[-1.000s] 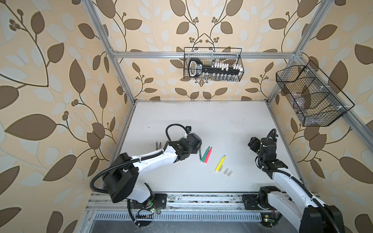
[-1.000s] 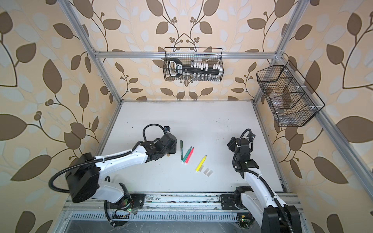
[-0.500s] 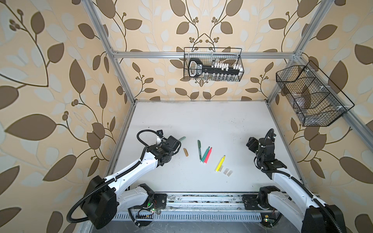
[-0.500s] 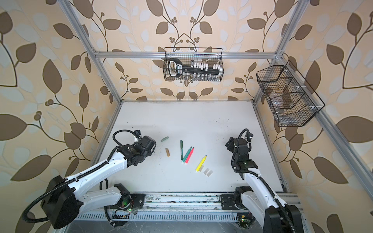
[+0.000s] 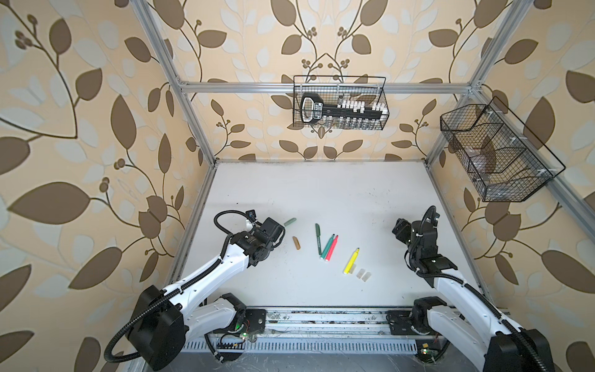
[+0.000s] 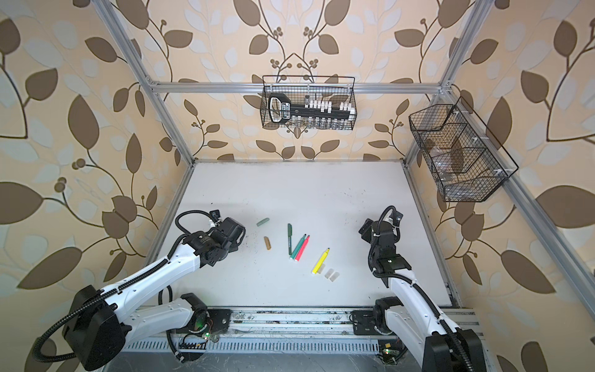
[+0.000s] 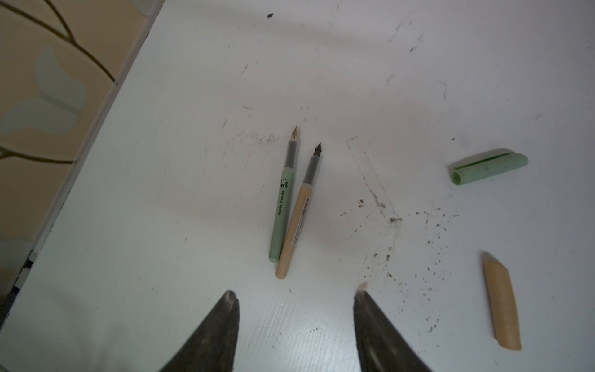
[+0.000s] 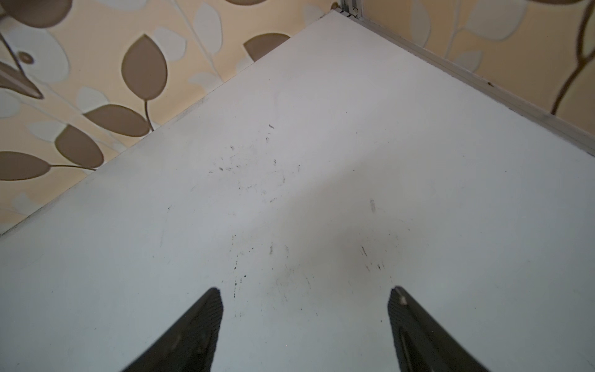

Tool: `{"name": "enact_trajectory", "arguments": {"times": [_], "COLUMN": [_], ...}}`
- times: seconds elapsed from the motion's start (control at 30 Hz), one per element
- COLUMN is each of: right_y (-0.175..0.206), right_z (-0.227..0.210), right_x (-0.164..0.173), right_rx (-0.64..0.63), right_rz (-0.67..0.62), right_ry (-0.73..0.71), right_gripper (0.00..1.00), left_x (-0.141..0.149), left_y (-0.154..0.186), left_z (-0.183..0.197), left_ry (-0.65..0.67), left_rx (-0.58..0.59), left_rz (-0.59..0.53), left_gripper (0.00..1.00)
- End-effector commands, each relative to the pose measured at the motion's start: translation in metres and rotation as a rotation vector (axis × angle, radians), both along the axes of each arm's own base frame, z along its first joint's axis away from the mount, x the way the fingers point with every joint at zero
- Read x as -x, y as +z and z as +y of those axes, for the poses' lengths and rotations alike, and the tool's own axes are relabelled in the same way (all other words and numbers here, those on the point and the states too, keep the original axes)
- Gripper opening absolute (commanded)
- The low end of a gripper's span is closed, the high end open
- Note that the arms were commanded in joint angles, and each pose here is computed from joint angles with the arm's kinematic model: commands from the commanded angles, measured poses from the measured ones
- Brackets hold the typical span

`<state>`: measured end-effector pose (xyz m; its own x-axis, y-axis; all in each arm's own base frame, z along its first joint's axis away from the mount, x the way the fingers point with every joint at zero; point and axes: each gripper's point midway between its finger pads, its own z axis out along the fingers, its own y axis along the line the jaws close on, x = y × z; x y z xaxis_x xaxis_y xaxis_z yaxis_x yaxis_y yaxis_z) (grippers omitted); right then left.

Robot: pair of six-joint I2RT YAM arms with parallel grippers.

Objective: Insert pens into pen caps
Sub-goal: Pick up the pen from the middle-left of the table.

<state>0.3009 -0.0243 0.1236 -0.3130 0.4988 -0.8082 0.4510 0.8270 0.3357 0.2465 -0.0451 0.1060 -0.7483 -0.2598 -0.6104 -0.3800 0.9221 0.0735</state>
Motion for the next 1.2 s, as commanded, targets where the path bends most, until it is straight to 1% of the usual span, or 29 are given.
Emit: {"name": "enact_trajectory", "arguments": {"times": [0.0, 0.13, 0.3, 0.37, 0.47, 0.53, 0.6, 0.7, 0.9, 1.07, 1.17], "right_y": [-0.004, -0.005, -0.003, -0.002, -0.002, -0.001, -0.002, -0.001, -0.001, 0.000, 0.000], "right_z": [-0.003, 0.000, 0.001, 0.001, 0.003, 0.003, 0.003, 0.004, 0.005, 0.005, 0.005], "right_x": [0.004, 0.000, 0.002, 0.002, 0.002, 0.002, 0.003, 0.003, 0.003, 0.003, 0.003], "right_rx": [0.029, 0.032, 0.038, 0.038, 0.037, 0.039, 0.039, 0.037, 0.037, 0.038, 0.038], "right_rz": [0.009, 0.021, 0.012, 0.007, 0.004, 0.002, 0.001, -0.003, -0.007, -0.011, -0.010], "right_ry": [-0.011, 0.002, 0.003, 0.005, 0.011, 0.013, 0.013, 0.017, 0.021, 0.026, 0.026], "right_gripper": [0.82, 0.82, 0.82, 0.83, 0.83, 0.83, 0.83, 0.84, 0.84, 0.84, 0.84], "left_x": [0.002, -0.001, -0.010, -0.016, -0.026, -0.030, -0.034, -0.039, -0.043, -0.046, -0.046], "left_y": [-0.008, -0.015, -0.027, -0.034, -0.042, -0.046, -0.050, -0.063, -0.075, -0.082, -0.088], "left_z": [0.004, 0.008, 0.013, 0.016, 0.010, 0.009, 0.011, 0.010, 0.017, 0.013, 0.009], "left_ry": [-0.003, 0.017, 0.038, 0.044, 0.011, 0.009, 0.013, 0.013, 0.048, 0.035, 0.019], "left_rx": [-0.023, -0.040, -0.013, 0.030, 0.077, 0.066, 0.067, 0.085, 0.102, 0.142, 0.166], "left_rz": [0.054, 0.091, 0.153, 0.183, 0.208, 0.230, 0.252, 0.308, 0.364, 0.392, 0.421], "left_gripper": [0.57, 0.57, 0.57, 0.53, 0.45, 0.41, 0.40, 0.34, 0.34, 0.33, 0.31]}}
